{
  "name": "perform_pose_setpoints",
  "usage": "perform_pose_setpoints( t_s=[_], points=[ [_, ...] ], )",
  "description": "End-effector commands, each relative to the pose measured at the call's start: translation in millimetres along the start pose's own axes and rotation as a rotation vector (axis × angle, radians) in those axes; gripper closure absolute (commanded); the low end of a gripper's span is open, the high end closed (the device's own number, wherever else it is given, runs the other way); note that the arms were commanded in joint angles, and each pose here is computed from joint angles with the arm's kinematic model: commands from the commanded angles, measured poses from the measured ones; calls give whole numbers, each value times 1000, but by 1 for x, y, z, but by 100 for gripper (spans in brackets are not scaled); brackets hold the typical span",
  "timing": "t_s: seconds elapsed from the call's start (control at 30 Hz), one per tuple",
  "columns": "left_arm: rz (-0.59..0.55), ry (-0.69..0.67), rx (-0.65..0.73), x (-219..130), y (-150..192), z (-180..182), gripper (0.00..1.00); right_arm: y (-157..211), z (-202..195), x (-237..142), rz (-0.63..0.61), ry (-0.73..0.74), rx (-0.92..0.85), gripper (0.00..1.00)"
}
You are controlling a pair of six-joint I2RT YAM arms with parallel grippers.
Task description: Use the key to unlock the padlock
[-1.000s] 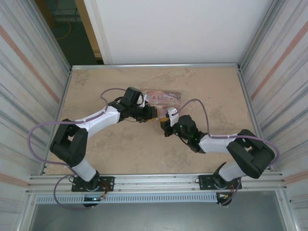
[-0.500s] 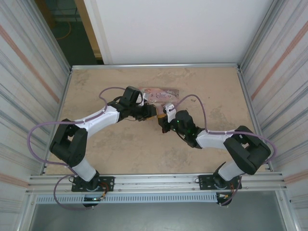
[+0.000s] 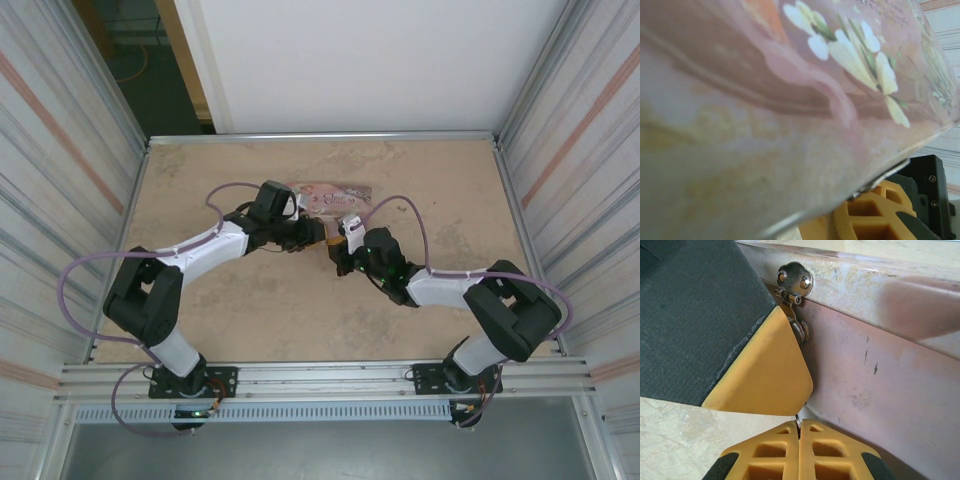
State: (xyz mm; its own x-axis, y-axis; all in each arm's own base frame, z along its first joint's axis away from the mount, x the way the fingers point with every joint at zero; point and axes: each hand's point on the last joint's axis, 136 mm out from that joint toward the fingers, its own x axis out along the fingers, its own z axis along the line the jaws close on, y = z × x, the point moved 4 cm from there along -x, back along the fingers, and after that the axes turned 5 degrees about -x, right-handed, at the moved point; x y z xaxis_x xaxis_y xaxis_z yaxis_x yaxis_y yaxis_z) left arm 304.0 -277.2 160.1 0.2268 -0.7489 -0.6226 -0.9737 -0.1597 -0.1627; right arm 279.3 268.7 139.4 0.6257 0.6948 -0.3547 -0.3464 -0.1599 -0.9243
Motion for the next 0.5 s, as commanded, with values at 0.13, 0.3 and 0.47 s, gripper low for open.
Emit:
perform_pose_setpoints(
  t_s=[0.13, 0.3, 0.47],
  points=[
    [147, 124, 29, 21, 30, -12, 93, -19, -2, -7, -105, 2, 22, 100],
    [165, 110, 10, 34, 33, 0, 92, 6, -10, -8, -31, 29, 48, 100],
    [166, 105, -9, 45, 32, 10, 87, 27, -17, -8, 38, 26, 104, 100]
  ],
)
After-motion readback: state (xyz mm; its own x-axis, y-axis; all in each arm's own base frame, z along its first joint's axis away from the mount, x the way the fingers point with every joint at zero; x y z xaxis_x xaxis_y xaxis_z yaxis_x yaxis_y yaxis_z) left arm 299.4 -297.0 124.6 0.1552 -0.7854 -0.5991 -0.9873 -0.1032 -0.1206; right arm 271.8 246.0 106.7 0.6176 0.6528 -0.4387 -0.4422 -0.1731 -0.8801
